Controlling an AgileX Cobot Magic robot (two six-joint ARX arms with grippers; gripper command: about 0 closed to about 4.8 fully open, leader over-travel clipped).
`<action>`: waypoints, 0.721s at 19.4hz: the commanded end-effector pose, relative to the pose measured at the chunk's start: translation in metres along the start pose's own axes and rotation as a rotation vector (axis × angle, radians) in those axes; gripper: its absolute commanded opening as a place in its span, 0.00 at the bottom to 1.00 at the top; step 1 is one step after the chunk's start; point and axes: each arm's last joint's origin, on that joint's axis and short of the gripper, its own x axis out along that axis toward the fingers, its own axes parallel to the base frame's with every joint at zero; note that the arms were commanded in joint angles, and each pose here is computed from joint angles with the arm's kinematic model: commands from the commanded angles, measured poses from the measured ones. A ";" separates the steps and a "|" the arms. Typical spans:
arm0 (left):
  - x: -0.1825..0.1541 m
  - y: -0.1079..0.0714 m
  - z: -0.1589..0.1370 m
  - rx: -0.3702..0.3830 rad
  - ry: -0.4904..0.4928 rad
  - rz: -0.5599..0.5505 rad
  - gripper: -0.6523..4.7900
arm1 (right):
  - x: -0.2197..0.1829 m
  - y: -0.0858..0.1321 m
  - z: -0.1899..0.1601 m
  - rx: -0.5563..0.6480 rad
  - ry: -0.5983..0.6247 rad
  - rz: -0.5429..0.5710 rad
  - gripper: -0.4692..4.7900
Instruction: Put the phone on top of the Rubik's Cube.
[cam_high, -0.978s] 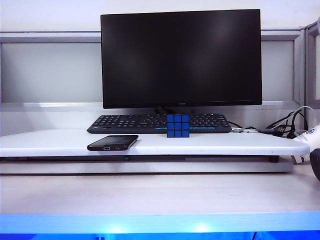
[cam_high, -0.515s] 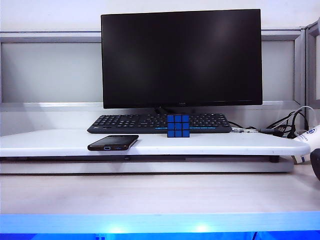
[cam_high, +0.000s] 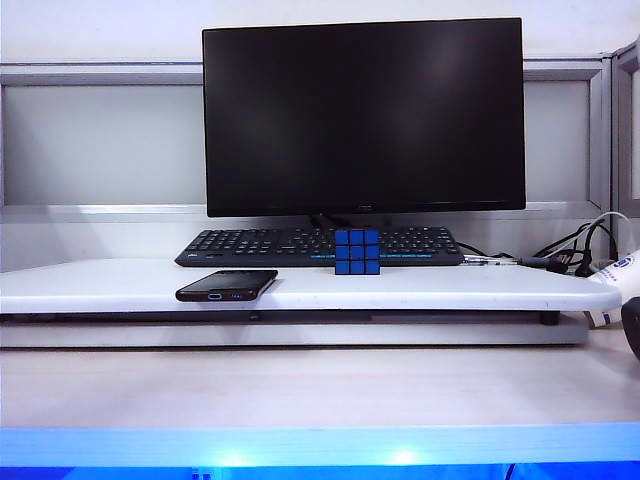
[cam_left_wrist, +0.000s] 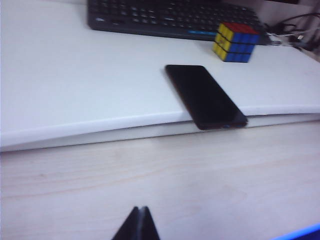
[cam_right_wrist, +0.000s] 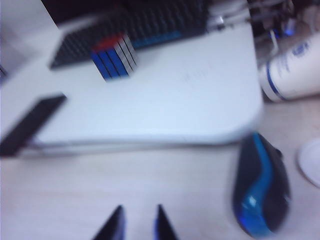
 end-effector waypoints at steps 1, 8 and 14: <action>-0.002 -0.002 -0.003 -0.026 0.066 -0.048 0.11 | -0.001 0.004 0.002 0.137 0.008 0.098 0.32; -0.002 -0.002 -0.003 -0.028 0.071 -0.063 0.11 | -0.002 0.010 0.002 0.369 0.106 0.276 0.50; -0.002 -0.003 -0.003 -0.028 0.072 -0.075 0.11 | -0.001 0.019 0.007 0.408 0.103 0.367 0.50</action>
